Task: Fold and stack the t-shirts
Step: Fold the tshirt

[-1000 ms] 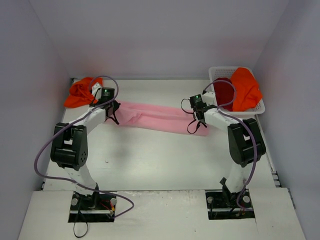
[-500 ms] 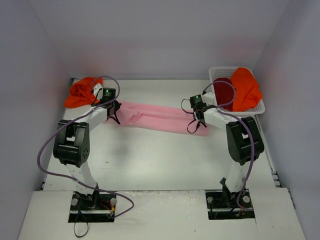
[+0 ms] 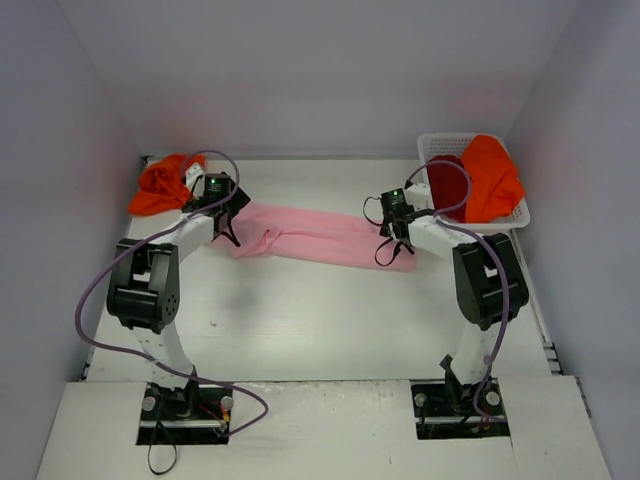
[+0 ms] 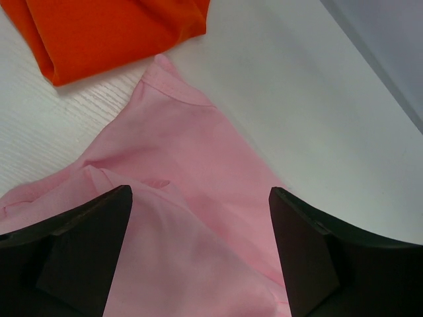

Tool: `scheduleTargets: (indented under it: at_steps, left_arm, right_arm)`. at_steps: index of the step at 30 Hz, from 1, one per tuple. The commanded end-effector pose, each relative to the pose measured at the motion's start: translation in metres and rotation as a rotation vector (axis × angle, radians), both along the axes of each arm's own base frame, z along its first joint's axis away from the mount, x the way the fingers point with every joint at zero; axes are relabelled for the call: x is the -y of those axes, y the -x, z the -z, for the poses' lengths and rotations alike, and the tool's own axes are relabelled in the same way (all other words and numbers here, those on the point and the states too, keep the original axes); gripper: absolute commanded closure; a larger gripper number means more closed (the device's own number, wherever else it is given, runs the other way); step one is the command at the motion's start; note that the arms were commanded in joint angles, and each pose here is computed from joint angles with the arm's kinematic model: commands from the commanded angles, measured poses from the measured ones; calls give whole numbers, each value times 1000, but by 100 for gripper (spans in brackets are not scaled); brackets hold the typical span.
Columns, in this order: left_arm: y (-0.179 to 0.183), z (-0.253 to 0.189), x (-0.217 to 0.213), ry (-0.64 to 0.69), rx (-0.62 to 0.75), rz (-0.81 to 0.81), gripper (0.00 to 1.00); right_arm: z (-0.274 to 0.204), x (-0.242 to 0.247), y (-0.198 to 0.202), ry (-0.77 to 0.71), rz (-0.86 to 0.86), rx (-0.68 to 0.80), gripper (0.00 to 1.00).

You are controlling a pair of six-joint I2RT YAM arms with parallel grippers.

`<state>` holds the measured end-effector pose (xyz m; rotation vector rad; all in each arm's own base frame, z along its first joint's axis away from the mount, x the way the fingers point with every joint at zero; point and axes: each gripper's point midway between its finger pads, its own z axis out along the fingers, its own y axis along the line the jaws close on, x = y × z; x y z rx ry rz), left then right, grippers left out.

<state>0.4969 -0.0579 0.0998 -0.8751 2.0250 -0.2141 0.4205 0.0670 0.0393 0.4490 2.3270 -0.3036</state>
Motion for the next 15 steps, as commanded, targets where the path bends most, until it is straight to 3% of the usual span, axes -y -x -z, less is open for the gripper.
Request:
scheduleTargets:
  at_steps: [1,15]
  left_arm:
    - [-19,-63,-6,6,171,-27,20]
    - [-1,-122,6,50,285,21,20]
  right_arm:
    - [-46,3,-16,-11,16,126,31]
    - [-115,-7,-7,-68,-32,264,30]
